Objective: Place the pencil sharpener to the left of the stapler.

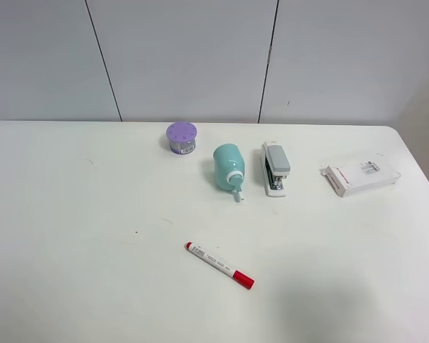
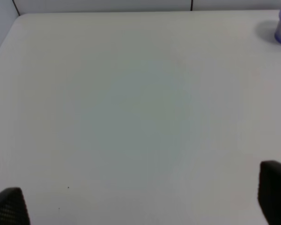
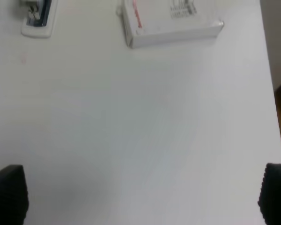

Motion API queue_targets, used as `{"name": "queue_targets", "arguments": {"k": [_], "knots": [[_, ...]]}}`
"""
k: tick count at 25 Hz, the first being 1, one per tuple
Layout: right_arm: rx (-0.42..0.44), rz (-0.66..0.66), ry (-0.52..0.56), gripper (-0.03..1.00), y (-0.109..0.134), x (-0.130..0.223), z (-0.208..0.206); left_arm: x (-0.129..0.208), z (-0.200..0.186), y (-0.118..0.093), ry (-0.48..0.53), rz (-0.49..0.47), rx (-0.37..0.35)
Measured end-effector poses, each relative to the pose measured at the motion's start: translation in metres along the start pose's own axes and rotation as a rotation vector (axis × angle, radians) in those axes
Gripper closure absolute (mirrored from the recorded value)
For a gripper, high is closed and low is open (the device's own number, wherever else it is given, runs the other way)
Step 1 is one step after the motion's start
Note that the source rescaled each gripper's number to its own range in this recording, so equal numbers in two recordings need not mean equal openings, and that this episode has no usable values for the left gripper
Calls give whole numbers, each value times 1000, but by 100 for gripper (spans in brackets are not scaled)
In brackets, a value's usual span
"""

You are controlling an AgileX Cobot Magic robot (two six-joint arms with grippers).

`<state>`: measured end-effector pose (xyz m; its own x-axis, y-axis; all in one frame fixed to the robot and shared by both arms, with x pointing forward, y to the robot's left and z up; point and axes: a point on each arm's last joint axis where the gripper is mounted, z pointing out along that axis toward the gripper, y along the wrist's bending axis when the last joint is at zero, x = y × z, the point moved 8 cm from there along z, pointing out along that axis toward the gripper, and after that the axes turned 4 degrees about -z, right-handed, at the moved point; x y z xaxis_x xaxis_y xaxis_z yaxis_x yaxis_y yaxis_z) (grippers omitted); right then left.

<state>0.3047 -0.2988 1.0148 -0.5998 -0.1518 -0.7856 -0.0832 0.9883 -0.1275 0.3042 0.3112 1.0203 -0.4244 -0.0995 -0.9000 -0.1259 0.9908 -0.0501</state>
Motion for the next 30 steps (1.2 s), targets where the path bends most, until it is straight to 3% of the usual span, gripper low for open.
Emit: {"name": "queue_targets", "arguments": {"k": [6, 13, 18, 30], "knots": [[22, -15, -173, -3, 1, -1, -2, 0, 0, 0, 0, 0, 0], [-43, -58, -178, -3, 7, 0, 1, 0, 0, 0, 0, 0, 0], [-2, -11, -171, -3, -1, 1, 1, 0, 0, 0, 0, 0, 0], [6, -1, -170, -3, -3, 1, 1, 0, 0, 0, 0, 0, 0]]}}
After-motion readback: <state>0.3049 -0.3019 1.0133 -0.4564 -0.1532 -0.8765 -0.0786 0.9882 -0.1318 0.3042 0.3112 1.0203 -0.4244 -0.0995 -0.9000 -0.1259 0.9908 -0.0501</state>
